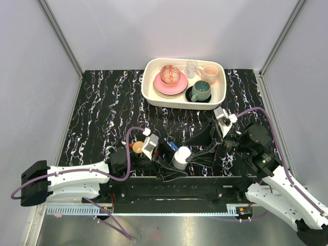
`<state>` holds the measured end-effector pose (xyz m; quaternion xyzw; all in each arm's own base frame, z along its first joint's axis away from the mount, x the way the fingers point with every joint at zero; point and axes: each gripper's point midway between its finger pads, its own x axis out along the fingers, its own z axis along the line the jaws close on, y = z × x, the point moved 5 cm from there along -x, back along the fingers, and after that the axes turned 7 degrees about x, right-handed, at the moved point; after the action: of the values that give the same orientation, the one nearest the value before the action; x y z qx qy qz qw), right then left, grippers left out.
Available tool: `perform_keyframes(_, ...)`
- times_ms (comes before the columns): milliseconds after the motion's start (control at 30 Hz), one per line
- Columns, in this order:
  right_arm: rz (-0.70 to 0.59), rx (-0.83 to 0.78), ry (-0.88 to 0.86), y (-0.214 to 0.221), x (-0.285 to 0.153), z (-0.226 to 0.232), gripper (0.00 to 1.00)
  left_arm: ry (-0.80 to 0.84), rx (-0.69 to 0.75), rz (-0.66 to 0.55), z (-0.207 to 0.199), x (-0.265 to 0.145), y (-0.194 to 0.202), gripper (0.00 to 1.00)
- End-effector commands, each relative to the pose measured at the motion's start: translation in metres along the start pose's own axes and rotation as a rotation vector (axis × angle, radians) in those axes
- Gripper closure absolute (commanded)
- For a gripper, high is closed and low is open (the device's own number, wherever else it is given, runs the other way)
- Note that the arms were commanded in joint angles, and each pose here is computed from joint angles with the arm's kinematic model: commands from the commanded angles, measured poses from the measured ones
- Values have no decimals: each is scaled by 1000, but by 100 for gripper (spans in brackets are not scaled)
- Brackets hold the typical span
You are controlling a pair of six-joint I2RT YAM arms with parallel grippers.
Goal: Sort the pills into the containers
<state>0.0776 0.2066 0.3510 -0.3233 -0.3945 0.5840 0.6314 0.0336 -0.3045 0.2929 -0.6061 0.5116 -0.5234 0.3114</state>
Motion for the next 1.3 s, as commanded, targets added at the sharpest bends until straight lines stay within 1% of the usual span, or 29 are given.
perform_keyframes(0, -11, -34, 24, -1, -3, 0, 21, 46, 51, -74, -10, -1, -18, 100)
perform_keyframes(200, -28, -74, 1, -14, -8, 18, 19, 15, 49, -79, -7, -4, -18, 100)
perform_keyframes(233, -17, -63, 13, -13, -9, 18, 19, 7, 50, -80, -6, -5, -18, 100)
perform_keyframes(333, -39, -77, 59, -20, -11, 18, 17, -8, 56, -87, -5, -6, -20, 100)
perform_keyframes(500, -142, -60, 175, -44, -11, 13, 13, -77, 47, -67, 3, -7, -18, 100)
perform_keyframes(533, -158, -55, 191, -48, -11, 12, 11, -119, 46, -72, 8, -7, -19, 100)
perform_keyframes(567, -195, -41, 239, -56, -11, 8, 11, -159, 42, -44, 14, -6, -17, 100)
perform_keyframes(667, -281, 18, 342, -67, -11, -6, 11, -286, 42, -9, 29, -6, -17, 100)
perform_keyframes(800, -341, 70, 423, -70, -11, -21, 12, -365, 44, -8, 39, -7, -20, 100)
perform_keyframes(1033, -308, 166, 454, -56, -3, -40, 15, -442, 62, 22, 48, -5, -24, 100)
perform_keyframes(1267, -284, 209, 422, -47, 2, -42, 16, -474, 66, 40, 52, -6, -22, 100)
